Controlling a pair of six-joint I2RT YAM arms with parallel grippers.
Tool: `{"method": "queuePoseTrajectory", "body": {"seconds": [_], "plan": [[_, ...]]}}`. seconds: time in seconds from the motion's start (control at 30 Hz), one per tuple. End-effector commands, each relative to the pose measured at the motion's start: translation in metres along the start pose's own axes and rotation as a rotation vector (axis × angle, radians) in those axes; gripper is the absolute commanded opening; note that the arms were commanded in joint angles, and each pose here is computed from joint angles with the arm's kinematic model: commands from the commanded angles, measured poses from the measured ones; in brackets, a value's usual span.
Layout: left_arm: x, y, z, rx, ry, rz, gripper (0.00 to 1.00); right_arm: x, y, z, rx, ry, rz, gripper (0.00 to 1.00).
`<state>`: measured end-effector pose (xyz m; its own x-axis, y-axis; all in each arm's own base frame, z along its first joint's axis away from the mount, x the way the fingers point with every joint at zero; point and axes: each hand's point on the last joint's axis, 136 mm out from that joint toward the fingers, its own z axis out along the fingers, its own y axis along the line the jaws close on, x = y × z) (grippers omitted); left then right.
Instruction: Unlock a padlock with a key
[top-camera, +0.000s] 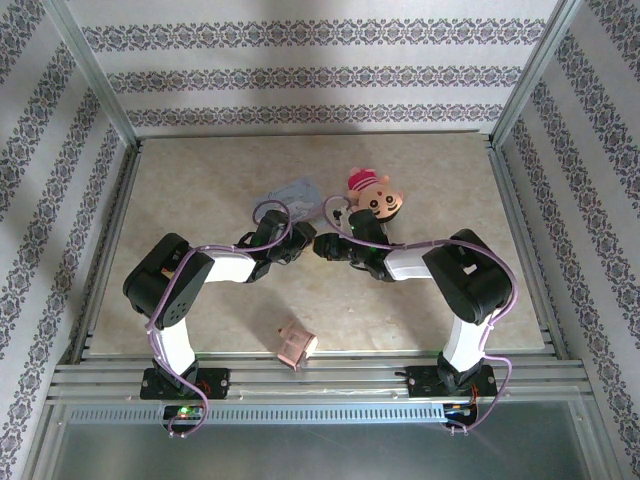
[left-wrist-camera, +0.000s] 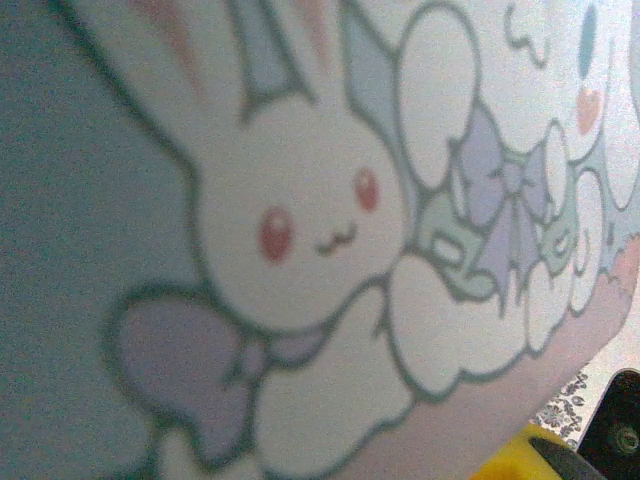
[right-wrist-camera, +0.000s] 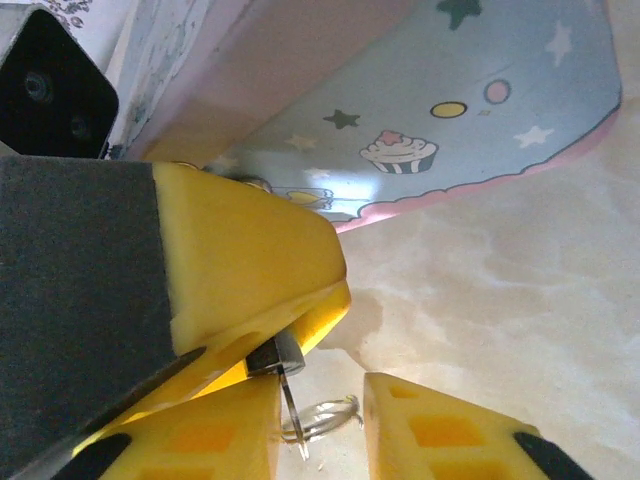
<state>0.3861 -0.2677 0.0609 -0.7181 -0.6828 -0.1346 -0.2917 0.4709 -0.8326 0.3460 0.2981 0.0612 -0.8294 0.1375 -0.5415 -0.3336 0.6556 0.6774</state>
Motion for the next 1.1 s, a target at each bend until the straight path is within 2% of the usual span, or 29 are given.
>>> {"method": "queuePoseTrajectory", "body": {"seconds": [0.0, 0.4, 1.07], "plan": [[0.048, 0.039, -0.002, -0.111, 0.195, -0.142, 0.03, -0.022, 0.014, -0.014, -0.033, -0.104, -0.046, 0.3], [0.047, 0.041, 0.001, -0.116, 0.193, -0.148, 0.03, -0.009, 0.023, -0.038, -0.042, -0.115, -0.047, 0.31], [0.047, 0.037, -0.001, -0.105, 0.201, -0.143, 0.03, -0.004, 0.019, -0.012, -0.055, -0.068, -0.022, 0.25]]}}
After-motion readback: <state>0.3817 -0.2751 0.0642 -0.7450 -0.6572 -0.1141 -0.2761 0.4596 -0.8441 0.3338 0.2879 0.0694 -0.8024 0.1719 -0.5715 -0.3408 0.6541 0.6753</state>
